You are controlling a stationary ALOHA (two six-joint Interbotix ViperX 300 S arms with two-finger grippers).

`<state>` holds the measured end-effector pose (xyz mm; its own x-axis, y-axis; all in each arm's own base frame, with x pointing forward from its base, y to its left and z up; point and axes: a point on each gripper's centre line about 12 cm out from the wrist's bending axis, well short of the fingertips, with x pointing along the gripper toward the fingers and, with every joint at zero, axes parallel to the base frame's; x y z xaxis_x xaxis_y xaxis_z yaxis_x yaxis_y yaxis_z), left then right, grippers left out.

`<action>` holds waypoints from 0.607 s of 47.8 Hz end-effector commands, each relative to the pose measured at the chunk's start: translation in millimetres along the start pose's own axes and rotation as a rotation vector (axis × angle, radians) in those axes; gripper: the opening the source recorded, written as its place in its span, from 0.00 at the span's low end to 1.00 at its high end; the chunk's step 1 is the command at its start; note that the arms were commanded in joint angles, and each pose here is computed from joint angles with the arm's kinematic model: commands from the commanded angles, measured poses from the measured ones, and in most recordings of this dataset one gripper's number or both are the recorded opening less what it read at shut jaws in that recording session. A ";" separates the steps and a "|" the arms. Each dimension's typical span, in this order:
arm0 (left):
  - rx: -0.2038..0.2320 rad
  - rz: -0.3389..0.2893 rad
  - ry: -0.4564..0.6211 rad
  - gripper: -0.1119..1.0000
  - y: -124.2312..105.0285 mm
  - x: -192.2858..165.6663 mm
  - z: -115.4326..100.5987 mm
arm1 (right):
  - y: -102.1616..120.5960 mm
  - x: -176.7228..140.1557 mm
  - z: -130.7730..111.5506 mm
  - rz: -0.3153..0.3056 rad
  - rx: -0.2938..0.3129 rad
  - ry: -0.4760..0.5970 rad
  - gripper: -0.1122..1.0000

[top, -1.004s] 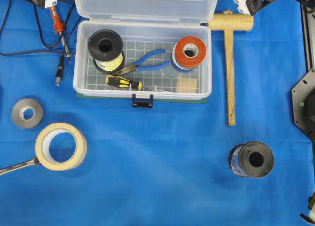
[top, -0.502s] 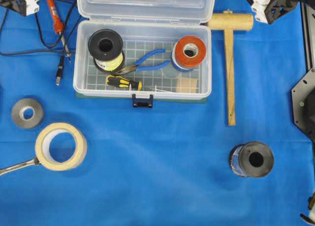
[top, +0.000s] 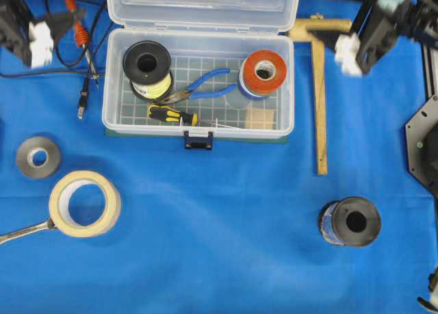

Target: Open the tool box with both arms.

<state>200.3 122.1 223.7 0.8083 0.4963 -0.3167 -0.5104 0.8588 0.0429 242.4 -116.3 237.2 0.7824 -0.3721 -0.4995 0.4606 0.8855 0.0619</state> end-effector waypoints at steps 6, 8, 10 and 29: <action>0.059 -0.173 -0.023 0.83 -40.2 -16.8 4.8 | 53.5 -5.8 -4.8 0.174 -0.087 0.014 0.86; 0.071 -0.210 -0.019 0.83 -48.3 -20.0 4.0 | 62.2 -7.4 -7.2 0.203 -0.104 0.019 0.86; 0.089 -0.255 -0.006 0.83 -58.1 -22.9 1.6 | 70.3 -8.8 -9.9 0.230 -0.119 0.026 0.86; 0.142 -0.346 0.039 0.83 -75.5 -34.2 -9.0 | 84.3 -24.3 -22.9 0.293 -0.178 0.050 0.86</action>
<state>210.8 39.9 217.5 0.9060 0.1718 -0.3869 -0.1644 0.9850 0.0524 255.6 -27.3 226.4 0.8322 -0.0854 -0.5478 0.1427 0.9878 0.0629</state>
